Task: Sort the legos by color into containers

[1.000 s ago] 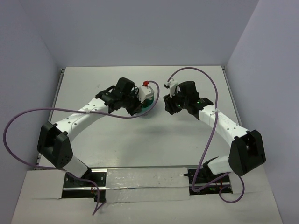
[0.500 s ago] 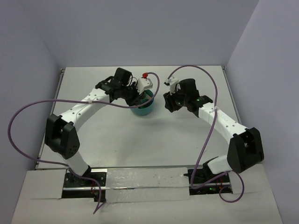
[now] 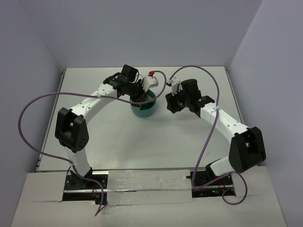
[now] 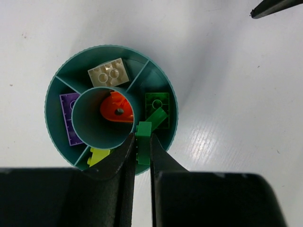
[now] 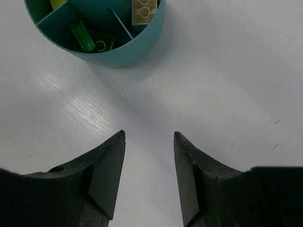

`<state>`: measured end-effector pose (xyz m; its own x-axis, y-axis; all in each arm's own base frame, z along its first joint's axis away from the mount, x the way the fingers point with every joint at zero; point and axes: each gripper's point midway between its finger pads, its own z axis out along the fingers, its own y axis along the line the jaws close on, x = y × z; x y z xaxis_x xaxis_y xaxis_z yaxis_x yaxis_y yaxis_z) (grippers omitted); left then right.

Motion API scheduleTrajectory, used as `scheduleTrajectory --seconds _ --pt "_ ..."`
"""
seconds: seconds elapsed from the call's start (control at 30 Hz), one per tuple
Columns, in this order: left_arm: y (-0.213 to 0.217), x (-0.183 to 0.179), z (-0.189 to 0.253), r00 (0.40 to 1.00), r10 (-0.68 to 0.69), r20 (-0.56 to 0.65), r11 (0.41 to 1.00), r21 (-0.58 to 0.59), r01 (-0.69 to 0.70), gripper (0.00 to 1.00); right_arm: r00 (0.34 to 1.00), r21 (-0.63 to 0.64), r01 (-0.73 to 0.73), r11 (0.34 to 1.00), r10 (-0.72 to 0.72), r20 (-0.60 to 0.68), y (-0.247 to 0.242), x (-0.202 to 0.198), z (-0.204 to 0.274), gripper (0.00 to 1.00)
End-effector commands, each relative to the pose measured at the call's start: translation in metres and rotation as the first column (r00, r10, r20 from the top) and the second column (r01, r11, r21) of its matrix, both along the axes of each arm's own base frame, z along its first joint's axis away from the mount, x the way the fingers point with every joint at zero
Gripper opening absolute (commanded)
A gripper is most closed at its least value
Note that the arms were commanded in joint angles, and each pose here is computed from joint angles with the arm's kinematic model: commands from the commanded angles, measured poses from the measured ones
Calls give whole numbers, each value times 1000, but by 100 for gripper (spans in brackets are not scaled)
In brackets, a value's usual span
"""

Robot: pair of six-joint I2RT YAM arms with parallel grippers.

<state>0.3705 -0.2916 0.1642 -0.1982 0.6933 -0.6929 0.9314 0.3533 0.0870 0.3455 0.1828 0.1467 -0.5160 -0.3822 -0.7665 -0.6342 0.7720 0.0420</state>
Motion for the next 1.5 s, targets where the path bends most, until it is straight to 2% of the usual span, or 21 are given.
scheduleTrajectory --seconds 0.0,0.53,0.93,1.1,1.27,1.33,1.37,1.4,1.43,1.47 --pt "-6 8 11 999 -26 27 1000 -10 26 8 999 32 9 999 -11 51 3 16 21 53" --pt "-14 0 -9 999 -49 -19 999 12 49 20 999 37 12 999 -13 39 3 17 18 53" --pt "-16 5 -8 999 -38 -15 999 15 38 43 999 42 10 999 -11 33 2 16 16 53" --pt "-17 1 16 999 -41 6 999 -15 41 45 999 46 9 999 -11 39 3 16 19 53" --pt "-9 -15 69 999 -40 25 992 -115 42 48 998 53 3 999 -6 57 4 17 28 54" --pt "12 -14 91 1000 9 16 984 -180 -6 52 998 58 5 998 -9 70 5 20 35 59" --pt "24 -12 96 999 38 -2 978 -205 -38 56 997 59 6 998 -10 76 5 21 38 72" --pt "34 -10 103 998 64 -16 970 -234 -66 62 997 59 7 998 -11 78 5 21 39 79" --pt "46 -9 104 993 102 -52 959 -260 -112 68 996 60 10 998 -15 83 4 22 42 90" --pt "59 -7 104 987 138 -83 946 -282 -156 81 996 62 13 998 -19 90 3 22 45 98"
